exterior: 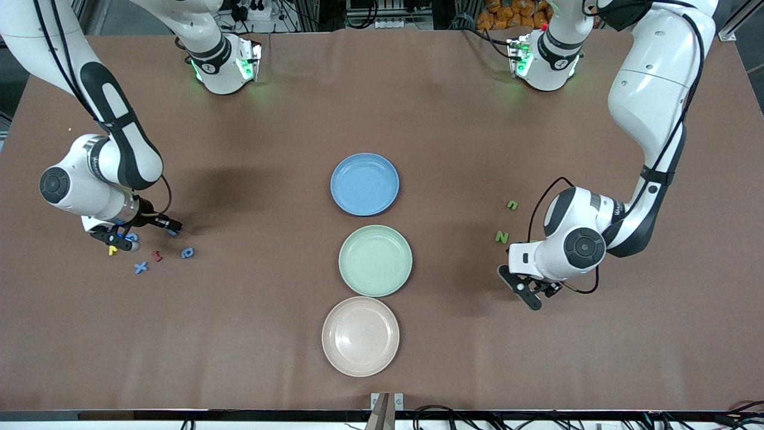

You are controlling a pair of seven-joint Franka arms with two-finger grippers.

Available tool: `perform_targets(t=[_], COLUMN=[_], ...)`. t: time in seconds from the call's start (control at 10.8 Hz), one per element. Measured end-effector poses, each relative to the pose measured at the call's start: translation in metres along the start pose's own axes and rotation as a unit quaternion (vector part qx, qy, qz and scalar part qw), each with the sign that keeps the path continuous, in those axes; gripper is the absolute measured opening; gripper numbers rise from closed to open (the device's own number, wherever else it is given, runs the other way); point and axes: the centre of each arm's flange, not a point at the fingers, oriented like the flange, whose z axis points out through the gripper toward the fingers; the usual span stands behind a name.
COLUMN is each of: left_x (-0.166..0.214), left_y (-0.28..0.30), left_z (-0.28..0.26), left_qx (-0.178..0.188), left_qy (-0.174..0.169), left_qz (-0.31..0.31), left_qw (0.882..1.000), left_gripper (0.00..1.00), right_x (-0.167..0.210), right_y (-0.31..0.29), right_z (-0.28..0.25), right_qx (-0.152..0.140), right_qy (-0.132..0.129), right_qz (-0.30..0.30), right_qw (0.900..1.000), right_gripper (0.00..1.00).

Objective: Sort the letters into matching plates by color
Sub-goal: 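Lower the left gripper to the green P while the right gripper reaches blue letters, then grasp the green P with the left gripper while the right gripper grasps blue E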

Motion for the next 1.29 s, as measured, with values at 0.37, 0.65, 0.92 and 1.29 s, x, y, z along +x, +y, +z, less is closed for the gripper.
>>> perform_targets(t=[0.37, 0.65, 0.92, 1.29], left_x=[0.003, 0.005, 0.006, 0.004], left_y=[0.001, 0.001, 0.0, -0.007], left_z=[0.022, 0.029, 0.034, 0.036], left_qx=[-0.006, -0.006, -0.004, 0.005], left_qy=[0.006, 0.012, 0.02, 0.03], left_qz=[0.001, 0.0, 0.0, -0.005], left_qw=[1.0, 1.0, 1.0, 1.0], left_gripper=[1.0, 1.0, 1.0, 1.0], right_x=[0.005, 0.009, 0.01, 0.012], right_y=[0.0, -0.001, -0.003, -0.003], right_z=[0.004, 0.007, 0.01, 0.012], right_qx=[-0.001, -0.002, -0.003, -0.003], right_qy=[0.0, 0.0, -0.002, -0.002], right_qz=[0.007, 0.021, 0.022, 0.022], right_qw=[1.0, 1.0, 1.0, 1.0], right_gripper=[0.55, 0.52, 0.5, 0.46])
